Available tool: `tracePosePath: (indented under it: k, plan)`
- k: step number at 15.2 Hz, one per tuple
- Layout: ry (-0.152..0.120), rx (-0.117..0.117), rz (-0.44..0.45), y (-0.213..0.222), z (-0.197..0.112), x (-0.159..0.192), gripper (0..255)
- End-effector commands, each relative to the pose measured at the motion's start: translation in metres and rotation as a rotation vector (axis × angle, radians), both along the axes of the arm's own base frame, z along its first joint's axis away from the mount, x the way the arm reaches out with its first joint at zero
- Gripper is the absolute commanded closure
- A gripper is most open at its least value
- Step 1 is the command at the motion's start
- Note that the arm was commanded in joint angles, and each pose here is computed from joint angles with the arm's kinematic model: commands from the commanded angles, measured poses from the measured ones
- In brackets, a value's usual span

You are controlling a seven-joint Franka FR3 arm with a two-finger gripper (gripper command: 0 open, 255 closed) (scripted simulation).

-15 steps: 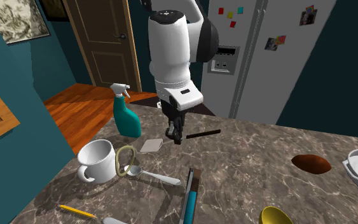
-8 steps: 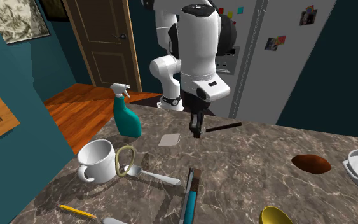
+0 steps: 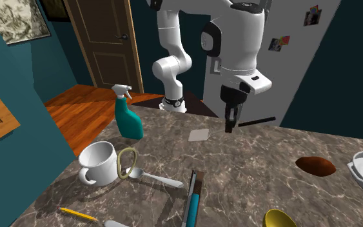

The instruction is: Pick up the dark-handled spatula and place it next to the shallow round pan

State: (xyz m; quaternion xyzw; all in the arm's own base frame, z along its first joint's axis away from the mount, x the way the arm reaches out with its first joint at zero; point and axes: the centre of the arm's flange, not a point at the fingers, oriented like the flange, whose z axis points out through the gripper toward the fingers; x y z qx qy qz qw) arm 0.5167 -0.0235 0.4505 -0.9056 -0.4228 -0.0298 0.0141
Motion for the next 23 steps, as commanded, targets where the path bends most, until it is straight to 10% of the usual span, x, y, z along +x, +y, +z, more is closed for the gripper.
tracePosePath:
  k: [1,23]
  plan:
    - [0.000,0.000,-0.001,0.026,-0.003,0.004,255]
    - [0.000,0.000,-0.001,0.290,-0.013,0.042,255]
